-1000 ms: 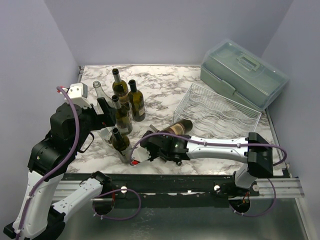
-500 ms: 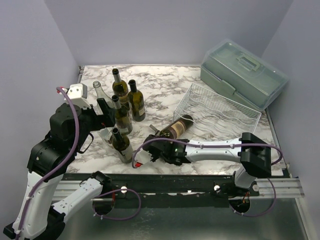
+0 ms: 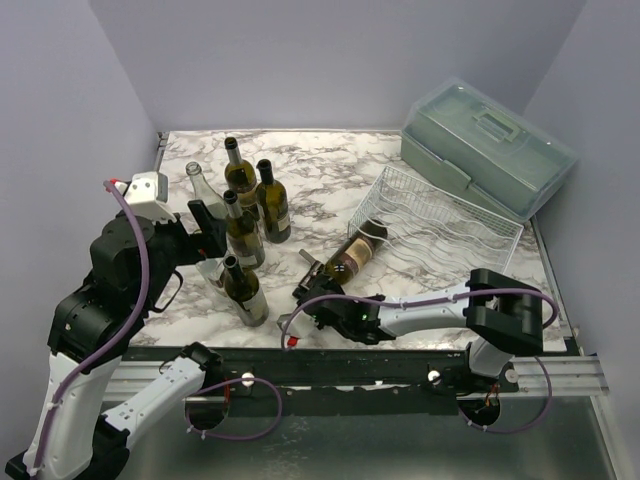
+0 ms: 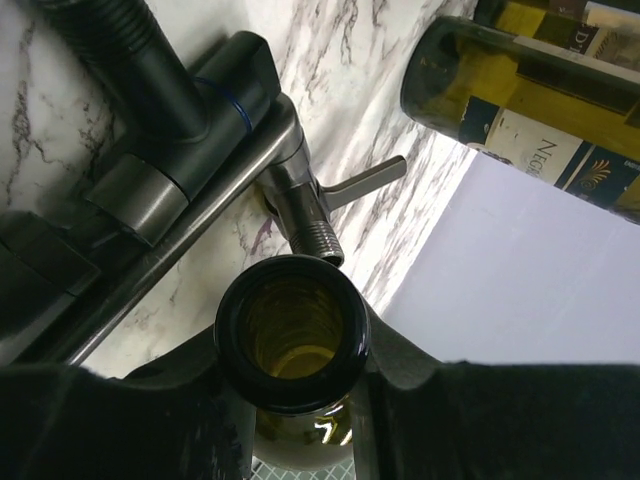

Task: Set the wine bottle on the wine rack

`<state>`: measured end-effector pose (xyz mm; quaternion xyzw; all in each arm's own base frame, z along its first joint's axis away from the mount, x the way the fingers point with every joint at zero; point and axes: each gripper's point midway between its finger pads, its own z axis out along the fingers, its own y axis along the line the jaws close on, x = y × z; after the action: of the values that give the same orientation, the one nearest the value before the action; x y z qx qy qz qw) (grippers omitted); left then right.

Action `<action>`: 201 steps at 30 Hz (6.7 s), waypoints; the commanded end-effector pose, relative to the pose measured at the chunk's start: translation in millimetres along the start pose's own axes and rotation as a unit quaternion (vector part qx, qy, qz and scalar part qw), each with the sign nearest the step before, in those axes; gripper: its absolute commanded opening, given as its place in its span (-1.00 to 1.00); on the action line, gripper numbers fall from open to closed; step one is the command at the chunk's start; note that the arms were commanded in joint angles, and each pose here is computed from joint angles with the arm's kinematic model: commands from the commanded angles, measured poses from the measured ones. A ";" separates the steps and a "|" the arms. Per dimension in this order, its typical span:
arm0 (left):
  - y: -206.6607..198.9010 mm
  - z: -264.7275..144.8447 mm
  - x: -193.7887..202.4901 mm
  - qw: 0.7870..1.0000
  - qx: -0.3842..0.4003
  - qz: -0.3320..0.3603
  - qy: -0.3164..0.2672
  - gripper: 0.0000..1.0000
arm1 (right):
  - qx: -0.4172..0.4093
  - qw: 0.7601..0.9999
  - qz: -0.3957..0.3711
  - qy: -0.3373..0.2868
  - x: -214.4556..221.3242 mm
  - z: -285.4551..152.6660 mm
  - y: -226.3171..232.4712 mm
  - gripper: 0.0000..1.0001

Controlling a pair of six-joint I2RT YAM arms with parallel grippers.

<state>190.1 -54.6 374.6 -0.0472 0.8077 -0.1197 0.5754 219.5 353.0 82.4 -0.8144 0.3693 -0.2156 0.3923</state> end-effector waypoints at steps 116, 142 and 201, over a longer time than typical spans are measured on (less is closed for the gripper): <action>-4.7 14.4 -3.0 1.000 -0.008 0.007 0.007 0.98 | 0.041 0.754 0.651 -0.079 52.6 -70.8 -63.9 1.00; 0.7 -12.8 -33.1 0.999 -0.016 -0.031 -0.036 0.98 | -0.058 0.608 0.674 -0.415 -125.9 -126.8 -181.3 1.00; 6.9 -40.7 -32.2 0.996 0.002 -0.065 -0.056 0.98 | 0.111 0.661 0.672 -0.314 -166.7 -35.0 -186.3 -0.11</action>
<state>166.9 -37.0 417.3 -0.1057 0.7671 -0.1562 0.6132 171.1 537.0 233.0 -0.3188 0.6553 0.3368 0.5963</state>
